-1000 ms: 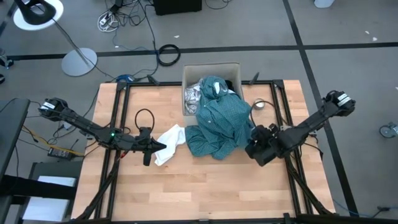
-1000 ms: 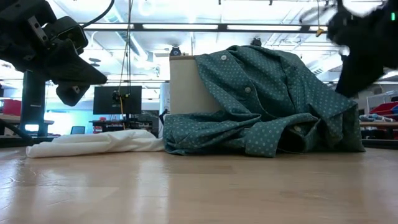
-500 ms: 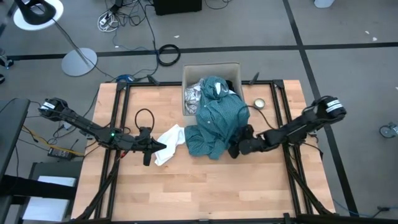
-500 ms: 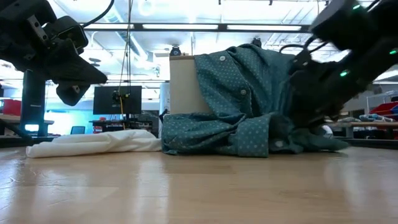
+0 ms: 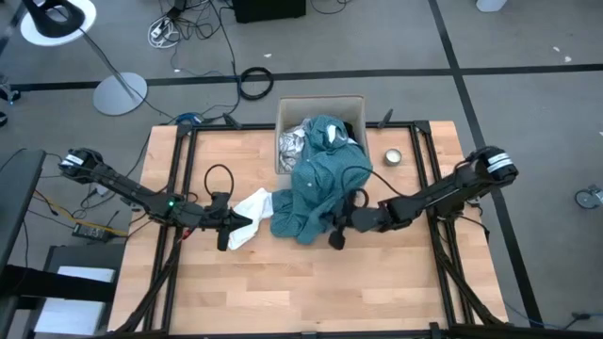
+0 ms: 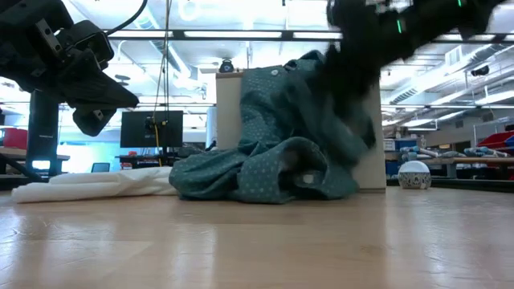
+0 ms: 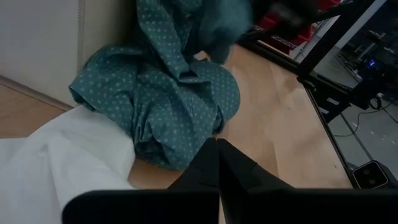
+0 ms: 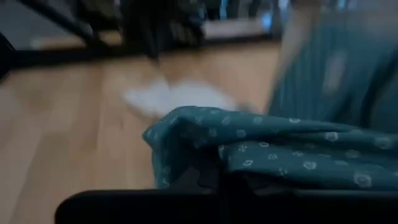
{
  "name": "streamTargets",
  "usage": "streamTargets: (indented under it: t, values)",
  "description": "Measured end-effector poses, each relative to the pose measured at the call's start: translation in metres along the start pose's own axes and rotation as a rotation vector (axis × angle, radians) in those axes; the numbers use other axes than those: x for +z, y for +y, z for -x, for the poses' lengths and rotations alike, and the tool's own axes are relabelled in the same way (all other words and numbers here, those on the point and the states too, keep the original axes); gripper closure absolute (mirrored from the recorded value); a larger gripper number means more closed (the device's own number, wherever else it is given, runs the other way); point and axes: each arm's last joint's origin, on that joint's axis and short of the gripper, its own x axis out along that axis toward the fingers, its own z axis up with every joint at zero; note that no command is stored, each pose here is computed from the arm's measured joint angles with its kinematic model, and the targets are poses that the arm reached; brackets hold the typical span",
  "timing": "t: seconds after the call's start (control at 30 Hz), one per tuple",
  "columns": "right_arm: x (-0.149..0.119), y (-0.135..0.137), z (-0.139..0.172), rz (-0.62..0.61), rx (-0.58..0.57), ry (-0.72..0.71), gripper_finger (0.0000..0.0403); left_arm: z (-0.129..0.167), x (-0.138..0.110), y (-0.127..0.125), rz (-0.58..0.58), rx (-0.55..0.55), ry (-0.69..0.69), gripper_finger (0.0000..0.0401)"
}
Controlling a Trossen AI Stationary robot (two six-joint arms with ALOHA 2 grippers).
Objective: Sort clothes
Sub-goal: Put the green patterned shirt into the bin
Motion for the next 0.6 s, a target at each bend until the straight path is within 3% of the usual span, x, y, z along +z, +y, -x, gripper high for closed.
streamTargets:
  t: [0.27, 0.47, 0.6]
  values:
    - [0.102, -0.004, 0.017, 0.260, -0.047, -0.226, 0.0400, 0.000, 0.000, 0.000, 0.000, 0.000, 0.000, 0.0401]
    - [0.180, -0.034, 0.028, 0.375, -0.146, -0.274, 0.0401, 0.000, 0.000, 0.000, -0.003, 0.000, 0.000, 0.0401]
    - [0.226, -0.064, 0.042, 0.371, -0.182, -0.292, 0.0401, 0.000, 0.000, 0.000, -0.005, 0.000, 0.000, 0.0401]
